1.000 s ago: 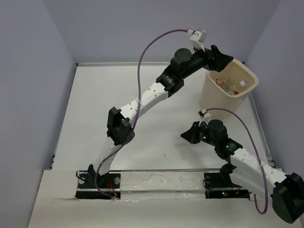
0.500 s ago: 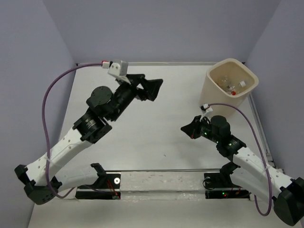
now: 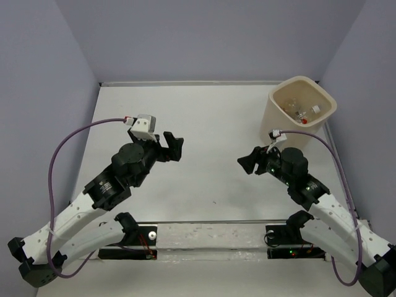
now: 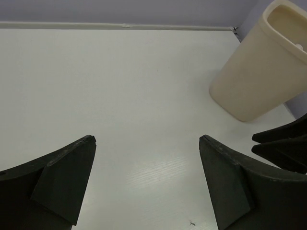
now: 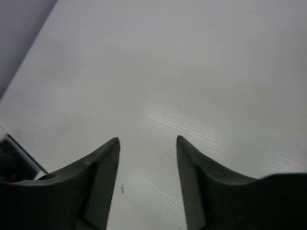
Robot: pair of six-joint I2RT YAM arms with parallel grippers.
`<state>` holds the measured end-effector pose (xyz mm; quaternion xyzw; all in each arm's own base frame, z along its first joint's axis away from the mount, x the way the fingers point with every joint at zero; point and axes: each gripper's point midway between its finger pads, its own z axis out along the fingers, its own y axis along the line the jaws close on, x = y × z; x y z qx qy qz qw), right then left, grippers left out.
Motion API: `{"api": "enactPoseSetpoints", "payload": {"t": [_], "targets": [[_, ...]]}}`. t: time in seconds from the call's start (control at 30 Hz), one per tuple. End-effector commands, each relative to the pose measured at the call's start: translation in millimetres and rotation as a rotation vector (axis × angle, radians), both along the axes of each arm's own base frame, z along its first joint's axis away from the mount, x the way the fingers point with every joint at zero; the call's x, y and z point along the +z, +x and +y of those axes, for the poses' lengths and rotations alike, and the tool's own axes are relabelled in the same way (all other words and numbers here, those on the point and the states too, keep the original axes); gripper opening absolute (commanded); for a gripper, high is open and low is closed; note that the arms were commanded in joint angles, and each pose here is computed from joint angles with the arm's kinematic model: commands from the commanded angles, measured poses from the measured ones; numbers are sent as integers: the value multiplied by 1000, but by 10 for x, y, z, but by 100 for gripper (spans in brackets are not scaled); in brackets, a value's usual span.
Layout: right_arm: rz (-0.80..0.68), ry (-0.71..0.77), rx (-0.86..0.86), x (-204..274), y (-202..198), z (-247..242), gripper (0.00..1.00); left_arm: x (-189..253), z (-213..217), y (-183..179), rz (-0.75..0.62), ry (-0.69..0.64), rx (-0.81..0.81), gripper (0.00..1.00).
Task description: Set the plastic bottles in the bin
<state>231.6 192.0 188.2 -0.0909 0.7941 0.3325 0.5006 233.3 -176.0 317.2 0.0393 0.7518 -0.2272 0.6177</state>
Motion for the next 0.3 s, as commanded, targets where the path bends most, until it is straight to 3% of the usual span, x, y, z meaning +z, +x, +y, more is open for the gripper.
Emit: {"api": "enactPoseSetpoints", "payload": {"t": [0.0,0.1,0.27], "targets": [[-171,49,-102,682,149,-130,84,139,107,-29,-73,-24,15,99],[-266,76,-190,1048,192,-296,100,129,107,-77,-85,-27,-10,99],[-356,84,-224,1397,219,-374,100,118,150,-130,-91,-37,-17,99]]}}
